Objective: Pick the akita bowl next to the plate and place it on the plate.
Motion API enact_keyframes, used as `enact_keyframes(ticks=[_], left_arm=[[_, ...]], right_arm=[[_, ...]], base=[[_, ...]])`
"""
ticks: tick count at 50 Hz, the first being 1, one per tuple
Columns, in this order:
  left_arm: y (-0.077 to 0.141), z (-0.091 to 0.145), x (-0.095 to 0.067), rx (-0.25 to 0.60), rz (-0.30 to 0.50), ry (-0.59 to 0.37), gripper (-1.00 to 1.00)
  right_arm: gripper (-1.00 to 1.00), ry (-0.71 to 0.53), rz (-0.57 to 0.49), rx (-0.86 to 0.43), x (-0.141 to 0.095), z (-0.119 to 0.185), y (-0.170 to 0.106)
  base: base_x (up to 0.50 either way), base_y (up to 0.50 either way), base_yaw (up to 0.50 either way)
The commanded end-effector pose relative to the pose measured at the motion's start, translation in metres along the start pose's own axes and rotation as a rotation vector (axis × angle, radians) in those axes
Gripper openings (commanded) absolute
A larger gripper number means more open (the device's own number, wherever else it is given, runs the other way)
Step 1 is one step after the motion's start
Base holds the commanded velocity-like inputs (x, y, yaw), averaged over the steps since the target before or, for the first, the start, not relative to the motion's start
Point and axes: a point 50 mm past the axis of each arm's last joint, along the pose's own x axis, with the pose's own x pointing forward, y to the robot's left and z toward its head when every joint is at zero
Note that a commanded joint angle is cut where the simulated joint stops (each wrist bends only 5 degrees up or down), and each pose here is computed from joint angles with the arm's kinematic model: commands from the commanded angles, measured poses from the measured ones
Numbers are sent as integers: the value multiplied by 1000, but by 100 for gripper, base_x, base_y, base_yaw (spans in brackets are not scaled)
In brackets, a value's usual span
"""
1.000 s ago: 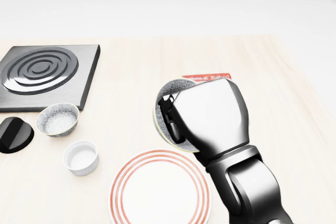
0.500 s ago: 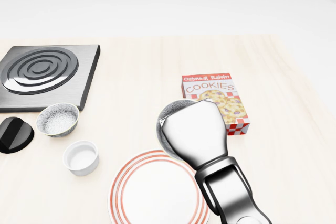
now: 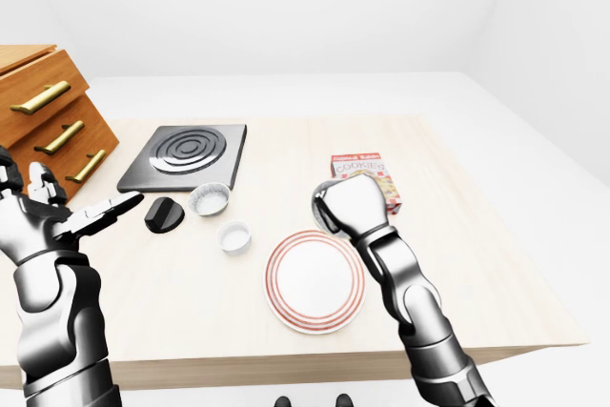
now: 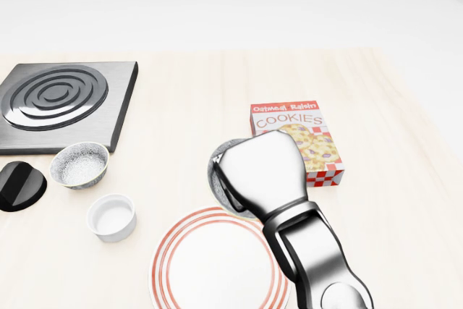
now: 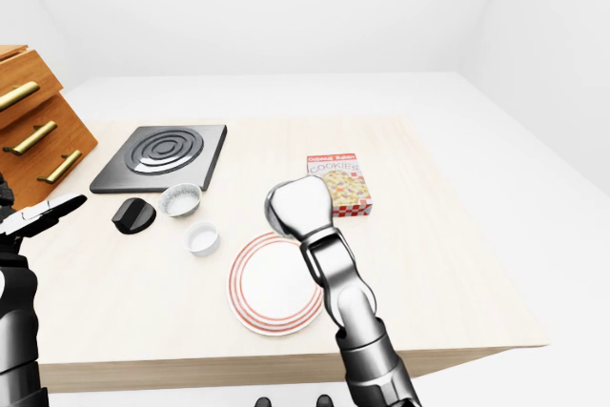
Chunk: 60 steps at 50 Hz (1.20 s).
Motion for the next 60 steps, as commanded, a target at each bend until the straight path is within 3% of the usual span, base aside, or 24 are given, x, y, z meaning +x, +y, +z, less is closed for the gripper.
enact_keyframes(ticks=[1,32,60], left_arm=[[0,2,-1,-2,-1,-7,100],[-2,-4,-1,4,-8,13,100],[-2,-4,-2,7,-11,13,100]], right_arm=[[-100,-37,12,90,3,10,-1],[-100,-30,160,56,-5,7,42],[-100,-64,223,129,-7,22,55]], base=[[0,0,0],[0,0,0],[0,0,0]])
